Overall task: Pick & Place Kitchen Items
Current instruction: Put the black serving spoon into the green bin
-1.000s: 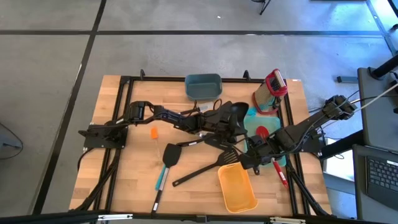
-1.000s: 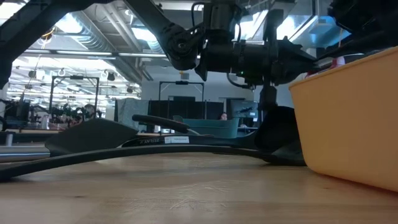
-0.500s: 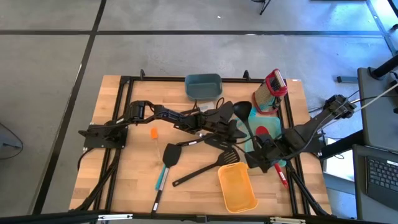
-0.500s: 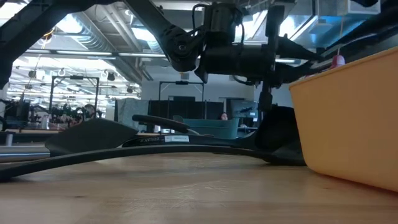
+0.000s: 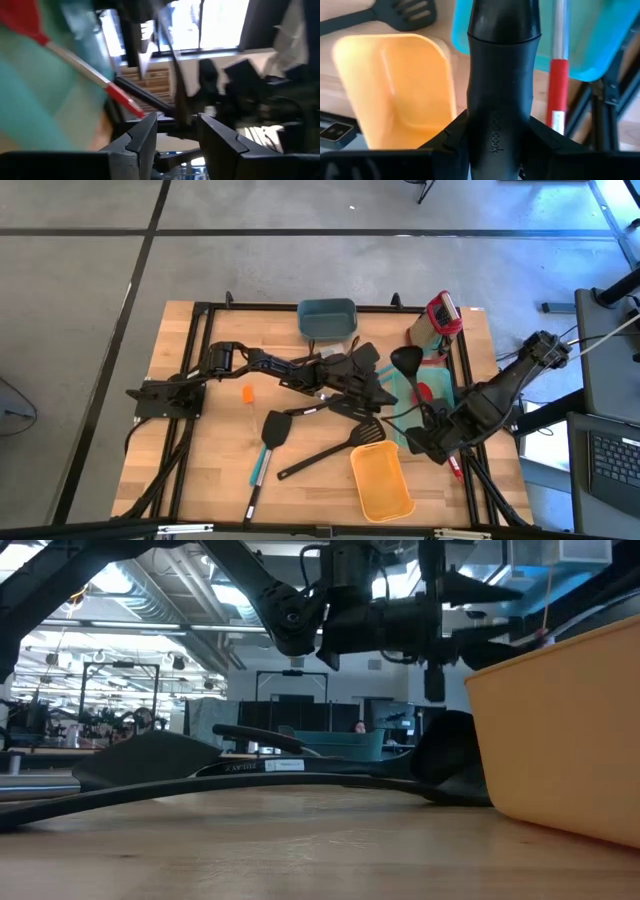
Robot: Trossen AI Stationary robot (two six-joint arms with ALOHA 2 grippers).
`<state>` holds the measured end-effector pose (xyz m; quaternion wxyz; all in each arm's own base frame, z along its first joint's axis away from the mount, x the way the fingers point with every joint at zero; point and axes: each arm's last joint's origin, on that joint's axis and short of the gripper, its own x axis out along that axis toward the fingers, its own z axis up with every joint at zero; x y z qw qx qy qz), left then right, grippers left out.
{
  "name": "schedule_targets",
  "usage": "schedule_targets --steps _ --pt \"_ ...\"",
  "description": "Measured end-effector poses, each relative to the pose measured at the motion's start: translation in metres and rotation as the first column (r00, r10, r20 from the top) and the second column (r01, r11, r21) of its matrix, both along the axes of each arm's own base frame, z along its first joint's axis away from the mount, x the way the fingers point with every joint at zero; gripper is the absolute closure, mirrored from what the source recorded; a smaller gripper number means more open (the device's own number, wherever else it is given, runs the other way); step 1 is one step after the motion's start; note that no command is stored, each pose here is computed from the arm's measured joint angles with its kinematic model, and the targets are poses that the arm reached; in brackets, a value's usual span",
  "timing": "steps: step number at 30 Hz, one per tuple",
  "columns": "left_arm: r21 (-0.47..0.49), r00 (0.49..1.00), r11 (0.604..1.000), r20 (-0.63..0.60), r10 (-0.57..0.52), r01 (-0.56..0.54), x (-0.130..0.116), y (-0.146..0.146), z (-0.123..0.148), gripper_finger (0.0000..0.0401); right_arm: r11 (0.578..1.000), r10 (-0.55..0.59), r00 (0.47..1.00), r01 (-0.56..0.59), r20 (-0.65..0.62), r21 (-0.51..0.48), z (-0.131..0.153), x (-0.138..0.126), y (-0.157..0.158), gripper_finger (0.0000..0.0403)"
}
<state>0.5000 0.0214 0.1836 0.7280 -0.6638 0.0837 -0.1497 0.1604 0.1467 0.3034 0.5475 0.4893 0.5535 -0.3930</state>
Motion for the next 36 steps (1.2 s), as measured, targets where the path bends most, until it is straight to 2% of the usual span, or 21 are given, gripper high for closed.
schedule_targets --steps 7,11,16,19,23,28,34,36 --pt "-0.022 0.984 0.997 0.164 -0.064 0.069 -0.004 -0.002 0.017 0.0271 0.999 -0.007 0.998 0.01 -0.056 0.052 -0.013 -0.007 0.009 0.0278" --pt "-0.051 0.956 0.998 0.291 -0.023 0.04 -0.008 0.0 0.03 0.0271 0.996 -0.015 0.999 0.018 -0.038 0.084 -0.024 -0.004 0.013 0.0278" --pt "-0.095 0.904 0.995 0.422 0.069 -0.032 -0.013 0.001 0.042 0.027 0.997 -0.03 0.997 0.034 -0.064 0.075 -0.039 -0.005 0.011 0.0278" --pt "-0.131 0.877 0.99 0.467 0.115 -0.06 -0.016 0.003 0.047 0.027 0.995 -0.031 0.992 0.041 -0.12 0.09 -0.049 -0.007 0.009 0.0278" --pt "-0.154 0.865 0.987 0.487 0.123 -0.054 -0.017 0.003 0.049 0.0271 0.989 -0.036 0.995 0.05 -0.098 0.142 -0.062 -0.004 0.013 0.0278" --pt "-0.151 0.85 0.987 0.512 0.126 -0.055 -0.019 0.0 0.051 0.027 0.984 -0.057 0.995 0.07 -0.081 0.162 -0.076 -0.002 0.012 0.0278" --pt "-0.166 0.76 0.977 0.616 0.207 -0.132 -0.025 -0.004 0.06 0.0272 0.986 -0.06 0.993 0.074 -0.098 0.147 -0.08 -0.004 0.011 0.0278" --pt "-0.173 0.746 0.972 0.625 0.231 -0.157 -0.026 -0.003 0.061 0.0273 0.986 -0.062 0.993 0.075 -0.097 0.148 -0.08 -0.004 0.01 0.0278"
